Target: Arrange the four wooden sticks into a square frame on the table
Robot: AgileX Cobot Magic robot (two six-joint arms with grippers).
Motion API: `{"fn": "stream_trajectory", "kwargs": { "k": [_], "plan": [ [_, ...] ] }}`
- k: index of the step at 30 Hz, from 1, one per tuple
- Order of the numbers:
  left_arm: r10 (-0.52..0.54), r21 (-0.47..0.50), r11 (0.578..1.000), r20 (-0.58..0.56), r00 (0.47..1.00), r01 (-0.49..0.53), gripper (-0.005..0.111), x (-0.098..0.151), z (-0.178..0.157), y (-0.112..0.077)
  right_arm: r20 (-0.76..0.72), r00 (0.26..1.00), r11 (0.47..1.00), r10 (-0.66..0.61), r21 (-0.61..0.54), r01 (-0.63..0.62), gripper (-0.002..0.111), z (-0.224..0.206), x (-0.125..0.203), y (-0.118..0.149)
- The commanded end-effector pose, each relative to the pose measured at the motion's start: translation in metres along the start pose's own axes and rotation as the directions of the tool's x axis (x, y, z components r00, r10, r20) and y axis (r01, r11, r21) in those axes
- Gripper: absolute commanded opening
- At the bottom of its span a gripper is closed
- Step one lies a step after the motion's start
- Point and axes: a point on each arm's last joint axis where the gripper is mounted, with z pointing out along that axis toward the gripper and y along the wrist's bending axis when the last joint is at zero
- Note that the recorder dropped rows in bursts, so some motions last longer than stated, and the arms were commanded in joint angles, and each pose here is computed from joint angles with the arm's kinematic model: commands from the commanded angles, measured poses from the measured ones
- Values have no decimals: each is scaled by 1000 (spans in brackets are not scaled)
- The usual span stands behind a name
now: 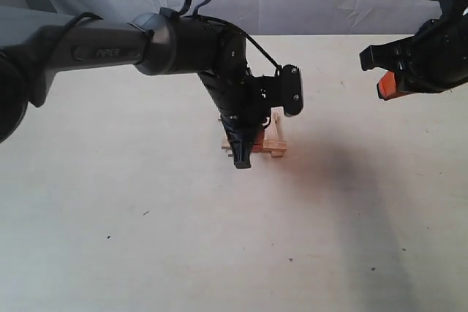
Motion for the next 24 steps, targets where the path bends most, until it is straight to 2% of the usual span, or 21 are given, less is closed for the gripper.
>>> {"fn": "stream_trajectory", "kwargs": {
  "k": [1,4,7,11,15,17,20,23,24],
  "plan": [
    [-139,-65,988,30,990,141,38,-8,-38,7,24,1000,1000,17,-9,-17,0,-1,-3,0],
    [-304,-114,946,19,952,305,32,-4,-69,11,26,1000,1000,16,-9,-16,0,-1,-3,0],
    [-504,-123,855,30,863,503,19,9,-106,18,-4,1000,1000,4,-12,-4,0,-2,0,0],
    [-695,-138,711,17,719,690,0,42,-157,27,34,999,999,-40,28,39,0,-15,10,0],
    [-832,-135,531,102,545,836,0,78,-210,27,116,988,993,-98,82,89,0,-38,26,1],
    [-851,-119,477,185,492,871,0,88,-237,18,186,976,991,-113,94,97,0,-54,38,4],
    [-833,-110,441,319,452,891,0,98,-270,-5,292,945,986,-150,119,119,0,-81,57,9],
    [-779,-123,433,446,440,893,0,107,-291,-39,394,901,981,-181,142,135,0,-104,79,13],
    [-729,-118,422,545,414,899,0,114,-304,-66,451,865,973,-220,166,161,0,-113,95,15]
  ]
}}
